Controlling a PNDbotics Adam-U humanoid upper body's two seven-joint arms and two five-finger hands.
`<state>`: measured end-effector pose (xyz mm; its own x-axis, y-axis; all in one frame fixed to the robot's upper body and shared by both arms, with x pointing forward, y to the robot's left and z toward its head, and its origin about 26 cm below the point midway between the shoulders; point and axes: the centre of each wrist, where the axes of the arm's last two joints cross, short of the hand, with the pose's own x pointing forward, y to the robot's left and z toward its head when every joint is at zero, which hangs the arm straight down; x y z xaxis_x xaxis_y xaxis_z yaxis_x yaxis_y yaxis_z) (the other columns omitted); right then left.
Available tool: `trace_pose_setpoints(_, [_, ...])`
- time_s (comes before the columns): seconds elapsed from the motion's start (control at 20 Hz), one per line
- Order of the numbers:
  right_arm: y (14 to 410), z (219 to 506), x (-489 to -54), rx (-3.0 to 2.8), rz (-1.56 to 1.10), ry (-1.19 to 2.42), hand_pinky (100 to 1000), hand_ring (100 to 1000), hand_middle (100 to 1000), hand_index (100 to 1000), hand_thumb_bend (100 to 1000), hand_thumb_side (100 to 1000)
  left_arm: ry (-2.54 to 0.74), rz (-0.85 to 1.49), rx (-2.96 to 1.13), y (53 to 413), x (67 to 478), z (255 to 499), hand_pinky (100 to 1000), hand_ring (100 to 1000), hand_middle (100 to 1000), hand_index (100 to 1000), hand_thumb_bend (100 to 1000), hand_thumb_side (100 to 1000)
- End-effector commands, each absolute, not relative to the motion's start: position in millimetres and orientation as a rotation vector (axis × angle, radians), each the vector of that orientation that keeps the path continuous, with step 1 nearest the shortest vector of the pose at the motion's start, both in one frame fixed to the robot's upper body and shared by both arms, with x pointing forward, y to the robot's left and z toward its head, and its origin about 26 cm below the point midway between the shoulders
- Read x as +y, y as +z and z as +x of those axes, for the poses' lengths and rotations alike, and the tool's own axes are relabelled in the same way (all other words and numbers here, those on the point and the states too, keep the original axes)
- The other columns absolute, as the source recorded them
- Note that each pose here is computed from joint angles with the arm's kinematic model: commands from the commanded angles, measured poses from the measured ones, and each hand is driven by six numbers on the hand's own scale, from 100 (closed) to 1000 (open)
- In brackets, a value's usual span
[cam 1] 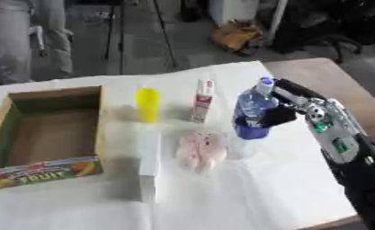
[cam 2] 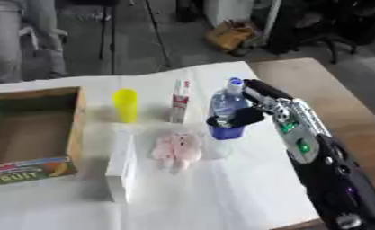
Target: Pick up objects on the table and place them in the box.
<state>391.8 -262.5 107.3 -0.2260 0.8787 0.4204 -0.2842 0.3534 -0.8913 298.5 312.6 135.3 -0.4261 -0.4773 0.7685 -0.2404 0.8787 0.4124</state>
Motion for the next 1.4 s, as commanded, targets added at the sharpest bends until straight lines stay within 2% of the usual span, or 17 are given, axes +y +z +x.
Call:
trace_pose_setpoints(0.05, [132.3, 391.8, -267.8, -1.490, -0.636, 1.121, 143, 297, 562, 561, 192, 100, -0.298, 0.521, -2.049, 141.1, 312.6, 298.3, 732, 830, 746, 843, 482, 1000])
trace_pose_setpoints(0.15, [146.3, 391.0, -267.1, -1.555, -0.653, 1.080, 137, 296, 563, 558, 185, 100, -0.299, 0.519, -2.048, 140.7, 312.5, 298.3, 732, 830, 746, 844, 482, 1000])
trace_pose_setpoints(0.2, [153.4, 391.0, -266.2, -1.586, -0.661, 1.062, 138, 295, 563, 558, 100, 565, -0.299, 0.518, -2.048, 140.7, 312.5, 298.4, 733, 830, 746, 844, 490, 1000])
trace_pose_setpoints(0.25, [161.2, 390.9, -264.9, -1.620, -0.670, 1.047, 138, 295, 563, 558, 181, 100, -0.299, 0.517, -2.048, 140.7, 312.5, 298.4, 733, 830, 746, 844, 481, 1000])
trace_pose_setpoints(0.55, [199.9, 394.2, -249.4, -1.783, -0.726, 0.991, 143, 296, 573, 560, 156, 100, -0.305, 0.511, -2.046, 140.0, 312.2, 298.6, 733, 831, 746, 844, 477, 1000])
trace_pose_setpoints(1.4, [236.8, 425.7, -170.9, -2.027, -0.613, 1.154, 144, 303, 581, 569, 141, 100, -0.307, 0.476, -2.067, 142.3, 305.0, 301.9, 733, 831, 747, 851, 470, 1000])
